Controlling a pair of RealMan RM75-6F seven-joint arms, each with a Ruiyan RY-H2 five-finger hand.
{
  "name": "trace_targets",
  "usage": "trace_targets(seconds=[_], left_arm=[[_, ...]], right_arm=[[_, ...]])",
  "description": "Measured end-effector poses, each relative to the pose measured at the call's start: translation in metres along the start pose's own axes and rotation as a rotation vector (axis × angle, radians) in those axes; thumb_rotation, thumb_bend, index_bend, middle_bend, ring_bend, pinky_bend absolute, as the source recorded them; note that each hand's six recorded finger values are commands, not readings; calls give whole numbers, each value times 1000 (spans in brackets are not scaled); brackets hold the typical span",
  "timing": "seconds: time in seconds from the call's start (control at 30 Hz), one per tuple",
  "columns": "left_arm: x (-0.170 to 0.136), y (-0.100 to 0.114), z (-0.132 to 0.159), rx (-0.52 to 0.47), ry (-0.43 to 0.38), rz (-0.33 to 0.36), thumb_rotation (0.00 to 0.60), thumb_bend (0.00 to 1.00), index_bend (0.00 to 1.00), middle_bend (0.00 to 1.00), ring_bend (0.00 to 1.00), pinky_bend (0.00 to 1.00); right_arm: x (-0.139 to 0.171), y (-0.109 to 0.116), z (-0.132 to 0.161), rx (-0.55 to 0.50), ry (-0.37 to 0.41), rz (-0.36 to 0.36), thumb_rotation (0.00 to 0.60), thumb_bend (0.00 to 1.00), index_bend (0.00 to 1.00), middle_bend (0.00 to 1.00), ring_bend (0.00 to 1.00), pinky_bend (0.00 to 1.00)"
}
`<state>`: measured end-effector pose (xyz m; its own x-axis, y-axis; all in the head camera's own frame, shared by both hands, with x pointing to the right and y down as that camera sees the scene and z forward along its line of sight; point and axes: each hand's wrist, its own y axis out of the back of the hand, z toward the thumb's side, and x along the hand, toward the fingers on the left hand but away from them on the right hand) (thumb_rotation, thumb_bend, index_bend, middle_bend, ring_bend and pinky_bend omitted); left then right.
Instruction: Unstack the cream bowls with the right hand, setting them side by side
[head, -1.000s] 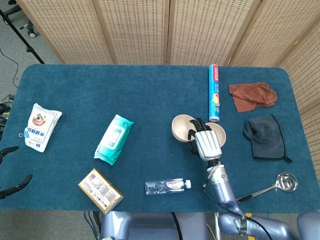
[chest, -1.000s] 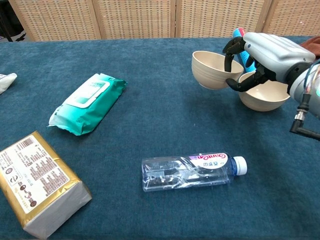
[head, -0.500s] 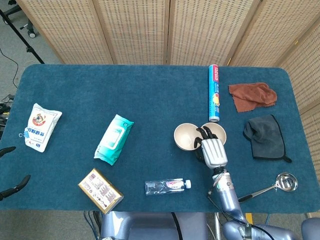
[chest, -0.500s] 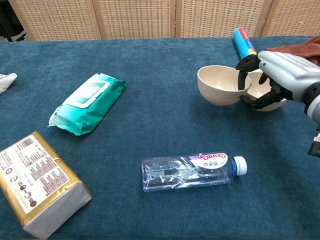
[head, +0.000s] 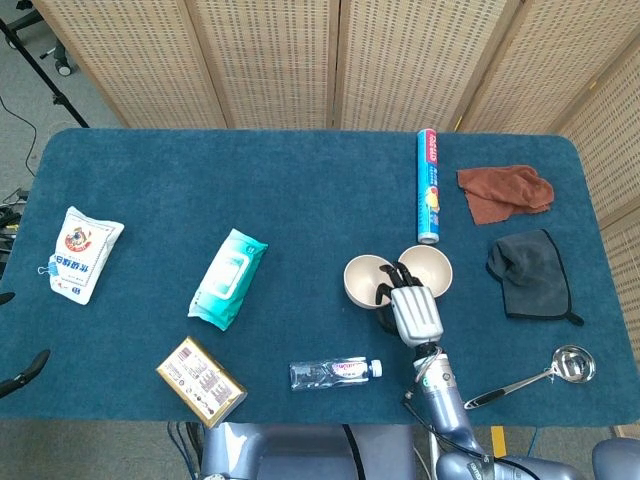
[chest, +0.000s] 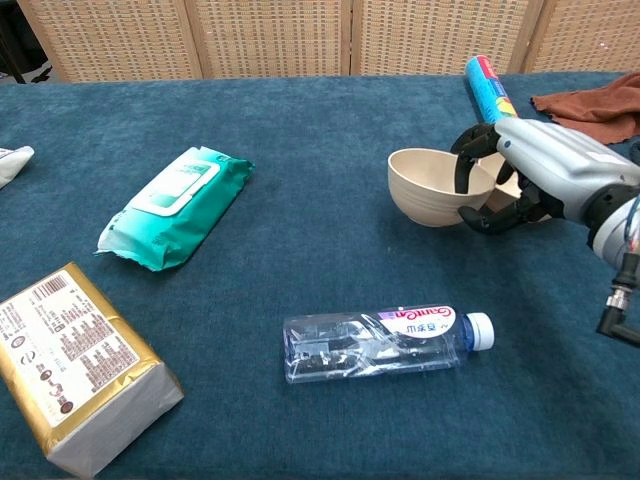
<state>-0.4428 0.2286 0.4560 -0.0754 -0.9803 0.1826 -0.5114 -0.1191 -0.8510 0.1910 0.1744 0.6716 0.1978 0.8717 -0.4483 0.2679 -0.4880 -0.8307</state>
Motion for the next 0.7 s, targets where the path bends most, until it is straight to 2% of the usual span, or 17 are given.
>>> trace_targets(seconds=[0.2, 0.4, 0.7], left_arm=[[-1, 1, 1, -3, -2, 4, 600, 176, 272, 0, 0, 50], [0, 1, 1, -2, -3, 3, 600, 176, 273, 0, 0, 50], [0, -1, 0, 4, -2, -1, 600, 176, 273, 0, 0, 50]], right_arm=[[6, -8, 4, -5, -3, 17, 600, 412, 573, 190, 130, 330], [12, -15, 0, -5, -19, 35, 600, 363, 560, 168, 130, 330], [9, -13, -1, -5, -17, 25, 600, 345, 404, 108, 89, 330]])
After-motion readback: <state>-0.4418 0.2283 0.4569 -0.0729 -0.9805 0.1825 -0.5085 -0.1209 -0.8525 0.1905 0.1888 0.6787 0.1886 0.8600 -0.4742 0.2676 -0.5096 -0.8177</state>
